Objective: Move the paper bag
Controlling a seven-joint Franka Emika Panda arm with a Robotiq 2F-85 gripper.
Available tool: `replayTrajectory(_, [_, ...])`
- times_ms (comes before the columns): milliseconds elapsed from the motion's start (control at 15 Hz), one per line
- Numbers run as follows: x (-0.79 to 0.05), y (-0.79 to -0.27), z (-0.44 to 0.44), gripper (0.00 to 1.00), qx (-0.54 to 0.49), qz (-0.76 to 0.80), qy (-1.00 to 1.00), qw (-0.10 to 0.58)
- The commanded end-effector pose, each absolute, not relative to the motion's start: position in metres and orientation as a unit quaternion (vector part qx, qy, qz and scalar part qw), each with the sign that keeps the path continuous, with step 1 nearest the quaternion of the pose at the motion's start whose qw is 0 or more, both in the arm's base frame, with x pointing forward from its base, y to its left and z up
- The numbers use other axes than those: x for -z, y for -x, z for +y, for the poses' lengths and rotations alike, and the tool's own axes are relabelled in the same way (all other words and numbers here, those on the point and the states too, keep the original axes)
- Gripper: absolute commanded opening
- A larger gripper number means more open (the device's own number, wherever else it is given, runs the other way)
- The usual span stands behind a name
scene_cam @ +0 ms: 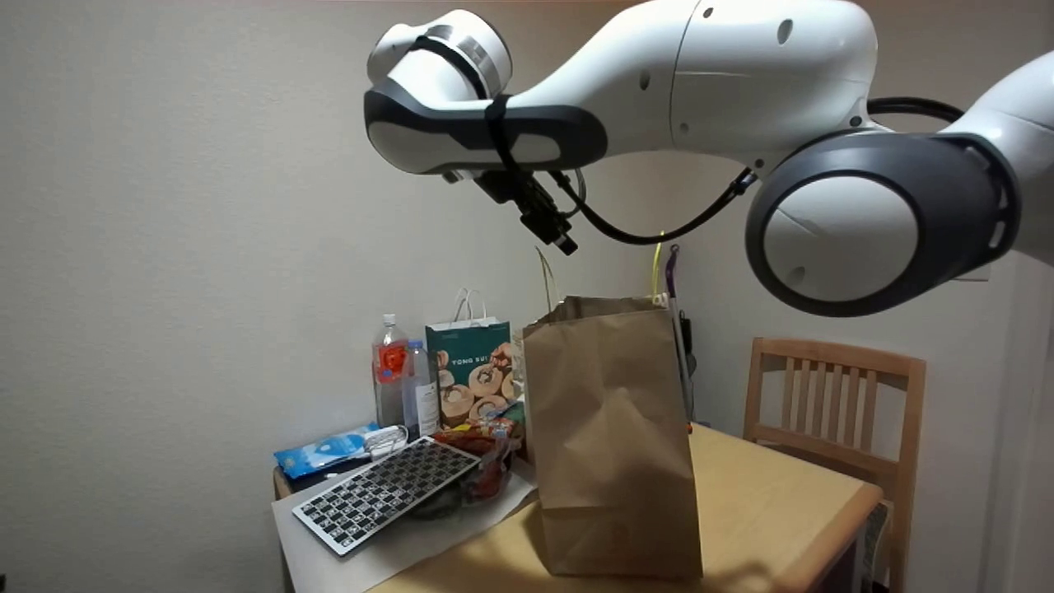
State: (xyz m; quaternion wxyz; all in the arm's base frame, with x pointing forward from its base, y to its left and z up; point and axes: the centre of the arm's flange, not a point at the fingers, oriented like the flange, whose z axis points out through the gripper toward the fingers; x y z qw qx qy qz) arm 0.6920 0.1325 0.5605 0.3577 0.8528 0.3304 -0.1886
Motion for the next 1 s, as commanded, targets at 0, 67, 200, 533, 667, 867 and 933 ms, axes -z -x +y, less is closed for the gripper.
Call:
replayTrajectory(0, [-0.604, -0.704, 0.151, 1.00, 0.132, 0.254, -0.878, 0.385])
replayTrajectory(67, [-0.616, -0.697, 0.155, 1.00, 0.115, 0.236, -0.880, 0.396])
replayTrajectory(200, [-0.635, -0.689, 0.162, 1.00, 0.081, 0.198, -0.883, 0.418])
replayTrajectory(533, [-0.672, -0.664, 0.178, 1.00, 0.005, 0.085, -0.887, 0.453])
replayTrajectory(667, [-0.658, -0.650, 0.169, 1.00, 0.008, 0.104, -0.891, 0.441])
replayTrajectory(867, [-0.661, -0.649, 0.170, 1.00, -0.005, 0.078, -0.891, 0.447])
replayTrajectory(933, [-0.661, -0.649, 0.170, 1.00, -0.005, 0.076, -0.891, 0.448])
